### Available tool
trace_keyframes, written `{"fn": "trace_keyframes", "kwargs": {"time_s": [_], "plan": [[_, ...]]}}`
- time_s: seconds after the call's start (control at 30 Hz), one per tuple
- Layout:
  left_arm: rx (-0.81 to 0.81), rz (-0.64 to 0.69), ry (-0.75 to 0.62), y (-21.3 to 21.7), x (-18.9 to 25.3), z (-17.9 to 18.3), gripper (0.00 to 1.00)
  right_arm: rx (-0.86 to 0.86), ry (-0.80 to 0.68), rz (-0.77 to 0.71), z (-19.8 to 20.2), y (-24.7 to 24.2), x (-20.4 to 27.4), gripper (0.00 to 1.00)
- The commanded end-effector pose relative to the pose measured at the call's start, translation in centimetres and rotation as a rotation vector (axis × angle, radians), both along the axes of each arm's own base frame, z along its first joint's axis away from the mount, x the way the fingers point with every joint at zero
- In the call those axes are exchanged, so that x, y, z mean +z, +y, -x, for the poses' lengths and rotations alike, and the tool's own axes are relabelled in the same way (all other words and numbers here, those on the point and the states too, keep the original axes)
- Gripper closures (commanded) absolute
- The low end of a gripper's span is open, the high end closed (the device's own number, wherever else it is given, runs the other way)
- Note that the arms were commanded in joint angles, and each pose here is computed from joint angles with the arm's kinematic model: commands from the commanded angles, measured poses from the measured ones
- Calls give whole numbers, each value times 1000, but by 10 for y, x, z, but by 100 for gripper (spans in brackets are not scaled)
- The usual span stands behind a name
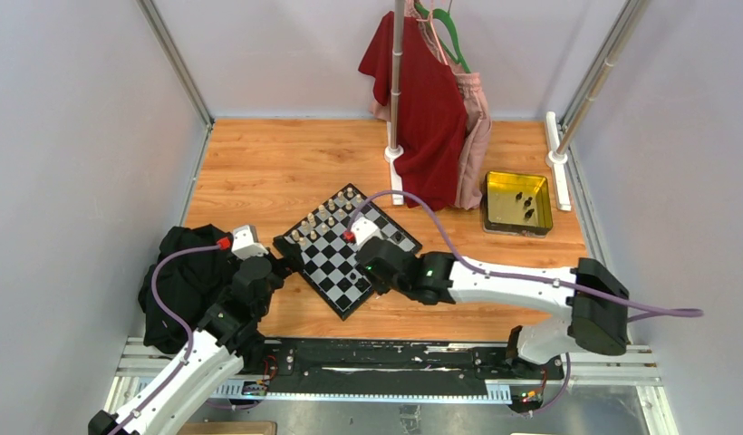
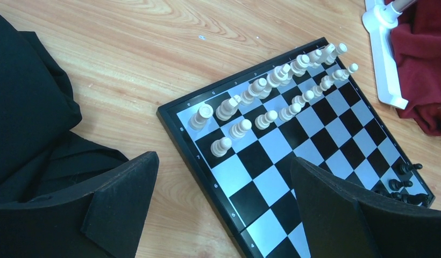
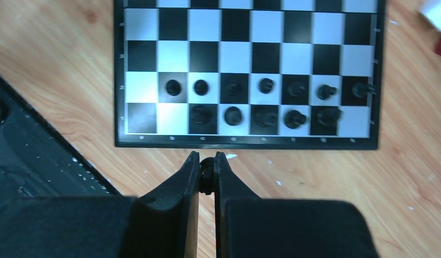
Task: Set up the chess pieces on the board
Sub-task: Place the chess piece on the chessboard.
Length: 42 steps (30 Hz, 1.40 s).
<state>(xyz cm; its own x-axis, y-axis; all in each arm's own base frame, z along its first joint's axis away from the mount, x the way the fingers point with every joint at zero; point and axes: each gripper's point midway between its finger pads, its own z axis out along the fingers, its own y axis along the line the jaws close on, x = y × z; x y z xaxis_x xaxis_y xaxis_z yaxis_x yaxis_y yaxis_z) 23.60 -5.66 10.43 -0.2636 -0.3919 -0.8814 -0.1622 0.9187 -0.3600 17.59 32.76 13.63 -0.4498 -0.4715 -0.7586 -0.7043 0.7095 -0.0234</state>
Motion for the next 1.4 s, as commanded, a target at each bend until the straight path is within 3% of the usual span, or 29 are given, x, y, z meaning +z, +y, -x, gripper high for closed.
{"fn": "trace_keyframes", "kwargs": {"time_s": [0.0, 0.43, 1.37], "plan": [[17, 0, -6, 3, -2, 1, 0, 75, -11, -14, 15, 36, 1, 100], [12, 5, -12, 2, -1, 1, 0, 220, 33, 11, 45, 97, -38, 100], [-3, 4, -15, 0, -1, 1, 0, 200, 47, 41, 38, 92, -82, 100]]}}
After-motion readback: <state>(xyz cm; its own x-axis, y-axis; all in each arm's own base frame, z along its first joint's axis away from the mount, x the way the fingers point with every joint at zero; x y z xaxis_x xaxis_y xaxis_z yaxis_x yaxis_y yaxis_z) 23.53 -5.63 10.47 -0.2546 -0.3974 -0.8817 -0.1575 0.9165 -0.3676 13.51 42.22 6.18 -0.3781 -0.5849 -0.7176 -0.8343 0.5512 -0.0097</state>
